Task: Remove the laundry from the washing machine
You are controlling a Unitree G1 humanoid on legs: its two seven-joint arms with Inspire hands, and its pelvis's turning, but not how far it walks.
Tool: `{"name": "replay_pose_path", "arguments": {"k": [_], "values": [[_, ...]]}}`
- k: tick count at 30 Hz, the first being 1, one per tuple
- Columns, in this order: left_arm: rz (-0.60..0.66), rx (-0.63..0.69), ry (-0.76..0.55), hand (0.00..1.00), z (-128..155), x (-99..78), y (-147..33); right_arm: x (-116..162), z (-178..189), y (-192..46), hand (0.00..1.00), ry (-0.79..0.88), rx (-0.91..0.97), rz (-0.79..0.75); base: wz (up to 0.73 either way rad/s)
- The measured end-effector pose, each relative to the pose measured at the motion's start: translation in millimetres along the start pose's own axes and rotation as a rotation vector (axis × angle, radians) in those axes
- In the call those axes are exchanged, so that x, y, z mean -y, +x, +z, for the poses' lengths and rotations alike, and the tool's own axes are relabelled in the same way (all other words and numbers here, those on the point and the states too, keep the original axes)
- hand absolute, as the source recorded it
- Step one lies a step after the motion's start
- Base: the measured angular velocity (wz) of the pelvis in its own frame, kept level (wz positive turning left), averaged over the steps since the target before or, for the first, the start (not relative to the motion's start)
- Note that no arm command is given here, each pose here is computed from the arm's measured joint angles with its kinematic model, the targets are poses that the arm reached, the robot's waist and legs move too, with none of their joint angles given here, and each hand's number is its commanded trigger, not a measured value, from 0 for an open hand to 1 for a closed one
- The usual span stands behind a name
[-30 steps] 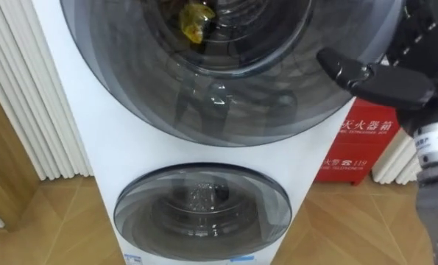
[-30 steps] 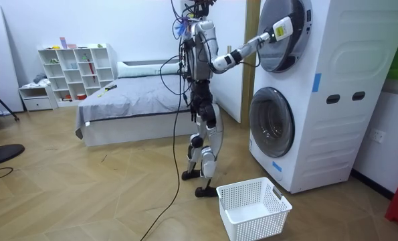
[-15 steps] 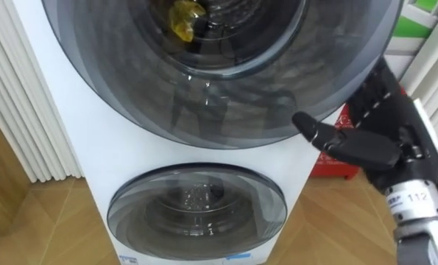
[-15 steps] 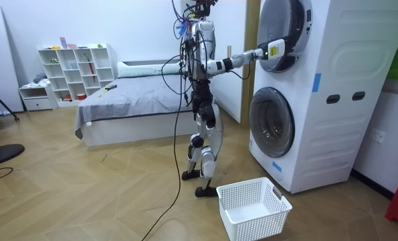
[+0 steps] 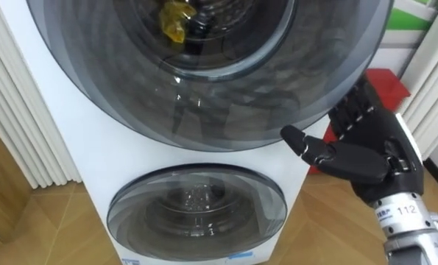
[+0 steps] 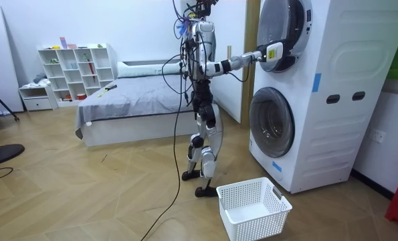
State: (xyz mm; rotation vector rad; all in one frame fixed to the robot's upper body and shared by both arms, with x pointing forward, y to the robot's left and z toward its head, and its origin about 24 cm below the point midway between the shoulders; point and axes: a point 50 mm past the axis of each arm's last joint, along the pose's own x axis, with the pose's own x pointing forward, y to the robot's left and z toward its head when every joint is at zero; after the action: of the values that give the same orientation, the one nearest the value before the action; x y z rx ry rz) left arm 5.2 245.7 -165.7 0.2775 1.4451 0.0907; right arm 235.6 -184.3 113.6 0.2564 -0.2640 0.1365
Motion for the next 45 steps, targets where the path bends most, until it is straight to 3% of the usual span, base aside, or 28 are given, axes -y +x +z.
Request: {"name": "replay_pose_path", "arguments": {"k": [32, 45], "values": [[-0.013, 0.034, 0.099, 0.0, 17.8, -4.9, 2.3, -16.7, 11.9, 9.8, 0.0, 0.005, 0.024, 0.185, -0.06], [-0.034, 0.056, 0.203, 0.0, 38.6, -2.2, 4.9, -29.4, 9.2, 7.9, 0.0, 0.019, 0.037, 0.294, -0.04]]}}
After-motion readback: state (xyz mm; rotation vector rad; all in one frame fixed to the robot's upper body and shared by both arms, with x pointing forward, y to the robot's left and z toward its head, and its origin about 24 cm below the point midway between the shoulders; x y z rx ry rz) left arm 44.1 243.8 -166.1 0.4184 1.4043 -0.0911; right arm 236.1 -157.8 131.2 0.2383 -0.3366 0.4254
